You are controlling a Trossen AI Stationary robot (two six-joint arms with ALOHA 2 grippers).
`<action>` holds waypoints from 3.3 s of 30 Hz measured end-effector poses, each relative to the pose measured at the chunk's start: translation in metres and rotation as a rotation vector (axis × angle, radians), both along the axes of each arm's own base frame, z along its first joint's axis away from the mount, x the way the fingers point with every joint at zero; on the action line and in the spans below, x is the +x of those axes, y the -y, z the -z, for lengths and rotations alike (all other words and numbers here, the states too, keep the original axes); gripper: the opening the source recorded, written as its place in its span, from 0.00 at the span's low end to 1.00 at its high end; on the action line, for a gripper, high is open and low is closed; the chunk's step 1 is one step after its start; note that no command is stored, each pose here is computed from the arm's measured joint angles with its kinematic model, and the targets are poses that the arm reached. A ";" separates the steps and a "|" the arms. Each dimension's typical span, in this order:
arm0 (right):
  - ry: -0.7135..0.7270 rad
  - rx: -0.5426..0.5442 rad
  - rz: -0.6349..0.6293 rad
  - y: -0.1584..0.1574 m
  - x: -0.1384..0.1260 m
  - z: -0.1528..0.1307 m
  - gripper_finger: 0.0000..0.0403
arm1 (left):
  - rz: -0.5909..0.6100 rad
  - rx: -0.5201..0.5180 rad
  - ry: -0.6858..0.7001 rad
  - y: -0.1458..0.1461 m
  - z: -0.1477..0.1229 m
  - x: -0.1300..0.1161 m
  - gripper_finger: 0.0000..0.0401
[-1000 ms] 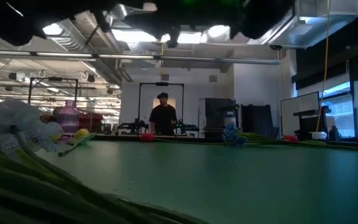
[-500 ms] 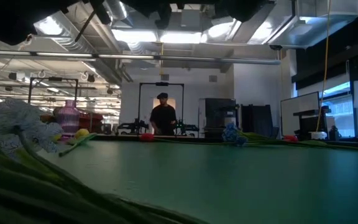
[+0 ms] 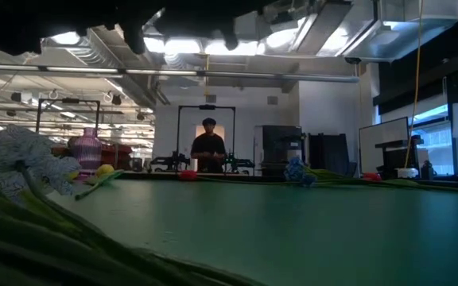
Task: Sort flowers into vase by color
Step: Put the bottom blue flowers into the blue vase
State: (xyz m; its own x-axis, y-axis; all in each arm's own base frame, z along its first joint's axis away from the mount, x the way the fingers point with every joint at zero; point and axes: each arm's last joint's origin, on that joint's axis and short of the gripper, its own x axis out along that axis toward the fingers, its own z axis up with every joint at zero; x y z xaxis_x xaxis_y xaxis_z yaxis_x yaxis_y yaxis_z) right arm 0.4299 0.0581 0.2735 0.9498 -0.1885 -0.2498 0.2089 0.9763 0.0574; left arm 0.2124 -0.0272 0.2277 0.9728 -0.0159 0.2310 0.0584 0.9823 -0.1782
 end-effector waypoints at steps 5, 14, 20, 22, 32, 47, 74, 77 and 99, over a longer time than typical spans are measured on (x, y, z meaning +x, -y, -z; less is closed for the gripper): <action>-0.174 0.092 -0.102 -0.004 -0.011 0.007 0.03 | 0.164 0.036 -0.114 0.007 0.013 0.003 0.37; -0.221 0.110 -0.127 -0.006 -0.007 0.021 0.11 | 0.110 0.071 -0.185 0.009 0.028 0.010 0.43; -0.245 0.071 -0.128 -0.005 -0.005 0.028 0.08 | 0.009 0.085 -0.224 0.005 0.036 0.015 0.43; -0.247 0.062 -0.126 -0.005 -0.005 0.028 0.08 | -0.026 0.106 -0.224 0.004 0.036 0.014 0.43; -0.306 0.039 -0.119 -0.009 -0.019 0.017 0.08 | -0.060 0.143 -0.260 0.003 0.039 0.014 0.42; -0.253 -0.034 -0.164 -0.020 -0.016 0.014 0.08 | 0.064 0.146 -0.211 0.006 0.031 0.017 0.42; -0.220 -0.152 -0.055 -0.044 -0.034 -0.006 0.51 | -0.145 0.246 -0.191 0.004 -0.006 0.018 0.05; -0.191 -0.199 0.003 -0.062 -0.054 -0.026 0.60 | -0.325 0.295 -0.245 -0.005 -0.020 -0.003 0.04; -0.115 -0.301 0.221 -0.103 -0.082 -0.032 0.68 | -1.522 0.197 -0.280 -0.110 -0.068 -0.109 0.04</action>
State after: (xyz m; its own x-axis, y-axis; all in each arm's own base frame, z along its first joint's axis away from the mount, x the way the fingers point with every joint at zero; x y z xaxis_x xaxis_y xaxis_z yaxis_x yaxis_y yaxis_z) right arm 0.3477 0.1616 0.3056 0.8469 -0.4666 -0.2550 0.4044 0.8766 -0.2607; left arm 0.1031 0.0828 0.2952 0.1109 0.9811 0.1588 -0.9883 0.0921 0.1212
